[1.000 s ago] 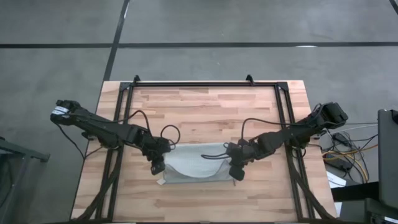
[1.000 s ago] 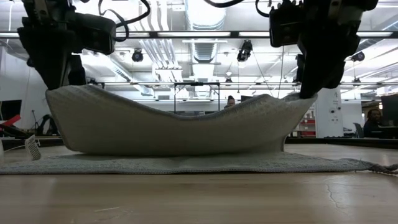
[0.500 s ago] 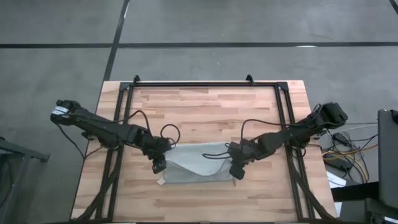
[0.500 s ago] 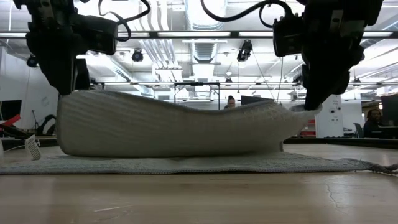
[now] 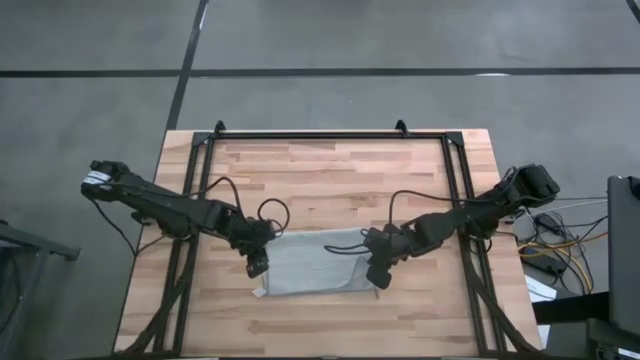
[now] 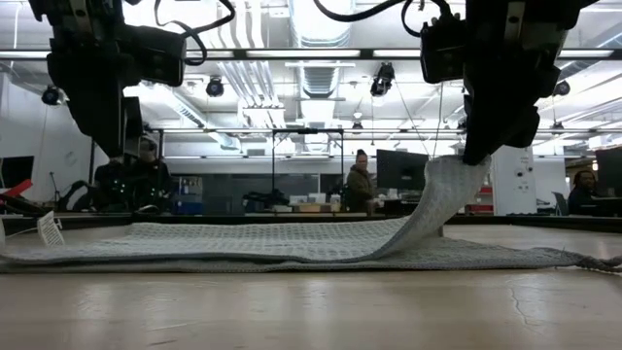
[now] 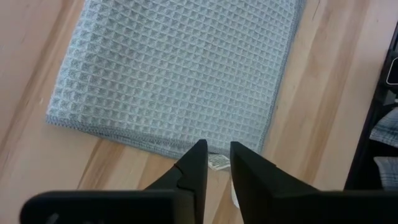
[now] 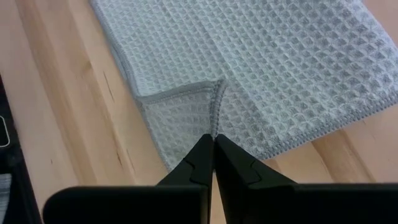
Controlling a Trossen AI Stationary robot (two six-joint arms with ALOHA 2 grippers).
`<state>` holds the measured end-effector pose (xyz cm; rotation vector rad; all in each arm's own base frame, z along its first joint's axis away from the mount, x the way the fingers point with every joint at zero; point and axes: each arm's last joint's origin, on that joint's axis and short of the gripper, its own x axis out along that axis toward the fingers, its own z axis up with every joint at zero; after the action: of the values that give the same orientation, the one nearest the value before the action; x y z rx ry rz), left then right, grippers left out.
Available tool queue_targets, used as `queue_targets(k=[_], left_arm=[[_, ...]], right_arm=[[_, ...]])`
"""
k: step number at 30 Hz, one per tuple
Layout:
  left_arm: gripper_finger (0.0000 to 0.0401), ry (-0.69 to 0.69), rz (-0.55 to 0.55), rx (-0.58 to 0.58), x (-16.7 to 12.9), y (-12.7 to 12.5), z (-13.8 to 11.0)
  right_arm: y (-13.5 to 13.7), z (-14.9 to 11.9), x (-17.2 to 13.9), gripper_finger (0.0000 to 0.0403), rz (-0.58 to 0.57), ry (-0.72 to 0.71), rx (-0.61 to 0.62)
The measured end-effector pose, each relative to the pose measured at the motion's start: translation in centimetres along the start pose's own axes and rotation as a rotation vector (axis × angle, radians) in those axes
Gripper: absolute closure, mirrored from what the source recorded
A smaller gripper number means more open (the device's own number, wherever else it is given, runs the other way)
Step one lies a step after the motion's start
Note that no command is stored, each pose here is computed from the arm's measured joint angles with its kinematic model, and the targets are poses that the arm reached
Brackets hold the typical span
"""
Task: Fold microfiber towels
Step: Fold the microfiber cloth on the table
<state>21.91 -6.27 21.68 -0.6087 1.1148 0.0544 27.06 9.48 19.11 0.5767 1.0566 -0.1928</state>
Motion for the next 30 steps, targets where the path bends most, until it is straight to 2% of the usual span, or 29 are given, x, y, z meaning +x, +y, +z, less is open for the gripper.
queue_targets(k=[11, 25, 30], left_arm=[[0.0296, 0.000, 0.000, -0.003, 0.00, -0.01, -0.01], [0.0288, -0.009, 0.009, -0.002, 0.00, 0.02, 0.02], [0.0288, -0.014, 0.015, -0.003, 0.00, 0.05, 0.04]], right_arm=[[0.11, -0.14, 0.00, 0.0387, 0.038, 0.047, 0.028], [0.18, -0.26, 0.00, 0.0296, 0.038, 0.054, 0.113], [0.16, -0.27, 0.01, 0.0275, 0.036, 0.053, 0.120]])
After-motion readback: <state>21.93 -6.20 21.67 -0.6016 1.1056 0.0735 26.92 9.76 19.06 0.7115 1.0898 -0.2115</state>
